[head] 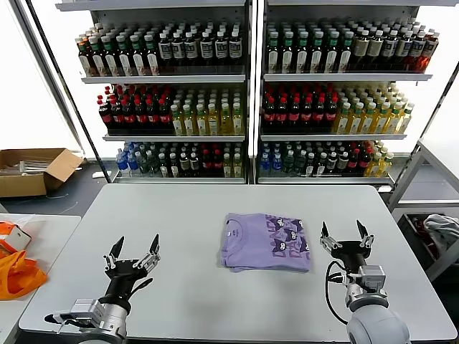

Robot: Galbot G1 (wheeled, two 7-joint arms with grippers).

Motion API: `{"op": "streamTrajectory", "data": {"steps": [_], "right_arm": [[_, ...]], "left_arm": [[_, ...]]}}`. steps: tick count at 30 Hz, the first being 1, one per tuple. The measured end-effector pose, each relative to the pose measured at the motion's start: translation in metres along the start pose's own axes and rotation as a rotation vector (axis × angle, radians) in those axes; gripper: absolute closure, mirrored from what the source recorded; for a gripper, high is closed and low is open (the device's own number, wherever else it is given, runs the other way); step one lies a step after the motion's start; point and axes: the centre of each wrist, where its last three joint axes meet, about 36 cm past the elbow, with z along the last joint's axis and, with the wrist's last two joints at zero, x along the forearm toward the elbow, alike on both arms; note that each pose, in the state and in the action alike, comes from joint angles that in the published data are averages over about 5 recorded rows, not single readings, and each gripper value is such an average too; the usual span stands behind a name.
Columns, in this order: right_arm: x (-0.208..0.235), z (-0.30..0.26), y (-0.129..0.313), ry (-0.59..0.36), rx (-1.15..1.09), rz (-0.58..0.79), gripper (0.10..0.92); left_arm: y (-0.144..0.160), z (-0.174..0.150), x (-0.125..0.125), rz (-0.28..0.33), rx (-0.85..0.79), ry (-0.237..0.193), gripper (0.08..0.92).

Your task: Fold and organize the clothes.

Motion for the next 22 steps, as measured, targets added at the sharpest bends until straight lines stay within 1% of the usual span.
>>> {"op": "streamTrajectory", "data": {"steps": [6, 22], "right_arm": [[0.0008, 0.0036, 0.001, 0.011, -0.004, -0.001, 0.2], [0.0037, 0.0071, 0.0015, 0.025, 0.005, -0.001, 0.2]], "left_arm": [[0.001, -0.0055, -0.0013, 0.004, -0.025, -0.02, 0.177], [0.004, -0.0077, -0.0022, -0.006, -0.041, -0.01, 0.177]]}}
